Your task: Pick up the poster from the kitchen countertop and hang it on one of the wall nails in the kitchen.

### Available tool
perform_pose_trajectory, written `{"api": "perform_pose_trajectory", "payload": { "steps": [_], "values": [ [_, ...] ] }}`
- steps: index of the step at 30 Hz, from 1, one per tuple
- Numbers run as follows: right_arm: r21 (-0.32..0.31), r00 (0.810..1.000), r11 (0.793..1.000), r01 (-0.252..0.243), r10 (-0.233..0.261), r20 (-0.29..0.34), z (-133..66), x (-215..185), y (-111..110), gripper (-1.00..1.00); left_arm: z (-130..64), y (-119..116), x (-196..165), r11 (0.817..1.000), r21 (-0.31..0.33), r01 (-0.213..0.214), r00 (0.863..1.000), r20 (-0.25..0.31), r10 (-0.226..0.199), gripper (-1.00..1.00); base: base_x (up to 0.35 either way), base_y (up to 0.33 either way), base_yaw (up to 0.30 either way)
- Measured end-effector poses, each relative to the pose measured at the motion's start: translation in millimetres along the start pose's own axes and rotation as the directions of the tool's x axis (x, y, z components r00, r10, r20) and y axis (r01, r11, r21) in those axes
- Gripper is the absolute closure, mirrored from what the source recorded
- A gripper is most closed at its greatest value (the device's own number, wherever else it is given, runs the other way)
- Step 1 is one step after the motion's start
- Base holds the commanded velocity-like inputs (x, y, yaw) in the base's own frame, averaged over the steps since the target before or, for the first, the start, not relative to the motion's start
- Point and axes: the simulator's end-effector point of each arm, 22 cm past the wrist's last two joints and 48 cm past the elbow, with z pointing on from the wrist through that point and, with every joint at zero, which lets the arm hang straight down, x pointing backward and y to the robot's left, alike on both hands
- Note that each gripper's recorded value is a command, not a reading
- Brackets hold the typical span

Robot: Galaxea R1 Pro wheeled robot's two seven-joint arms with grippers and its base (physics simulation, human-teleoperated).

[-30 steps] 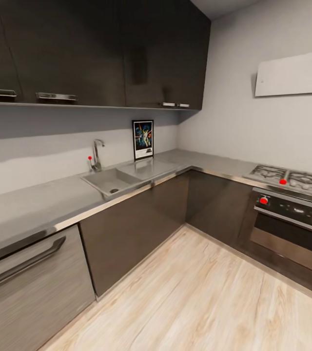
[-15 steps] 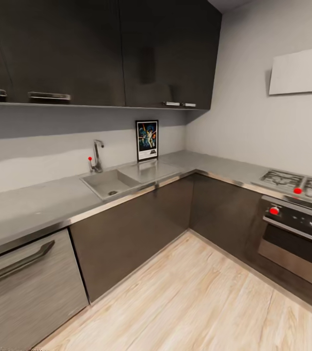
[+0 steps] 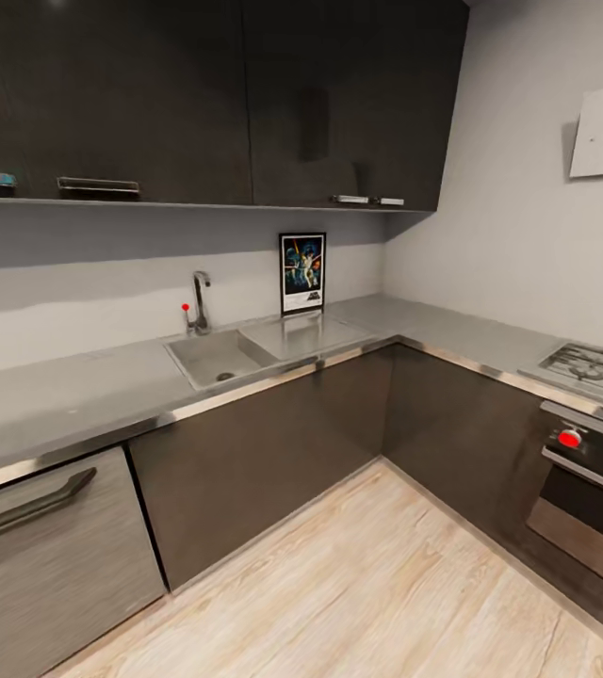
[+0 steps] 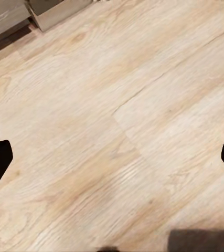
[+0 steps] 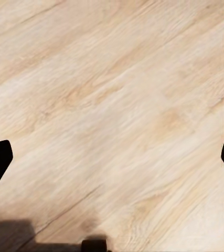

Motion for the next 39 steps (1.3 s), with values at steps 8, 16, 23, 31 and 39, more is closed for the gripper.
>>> {"api": "perform_pose_trajectory", "payload": {
  "steps": [8,16,23,31,39],
  "values": [
    [0.001,1.000,1.000,0.000,0.000,-0.006,-0.2,2.1,-0.5,-1.00,0.0,0.3,0.0,1.000,-0.001,0.001,1.000,0.000,-0.001,-1.00,0.201,-0.291,0.008],
    [0.001,1.000,1.000,0.000,0.000,-0.031,-2.2,13.4,-0.4,-1.00,0.0,0.7,0.0,1.000,-0.001,0.002,1.000,0.000,-0.002,-1.00,0.226,-0.273,0.001],
    [-0.003,0.999,1.000,-0.003,0.003,-0.049,-3.9,22.2,2.6,-1.00,0.0,0.8,0.0,1.000,-0.002,0.003,1.000,0.000,-0.003,-1.00,0.239,-0.261,0.005],
    [-0.004,0.998,1.000,-0.005,0.005,-0.056,-4.4,24.8,3.8,-1.00,-0.1,0.9,0.0,1.000,-0.002,0.003,1.000,0.000,-0.003,-1.00,0.241,-0.259,0.181],
    [-0.002,0.998,1.000,-0.006,0.006,-0.057,-4.4,25.3,3.7,-1.00,0.0,1.5,0.0,1.000,-0.003,0.005,1.000,0.000,-0.005,-1.00,0.215,-0.226,0.275]
  ]
}}
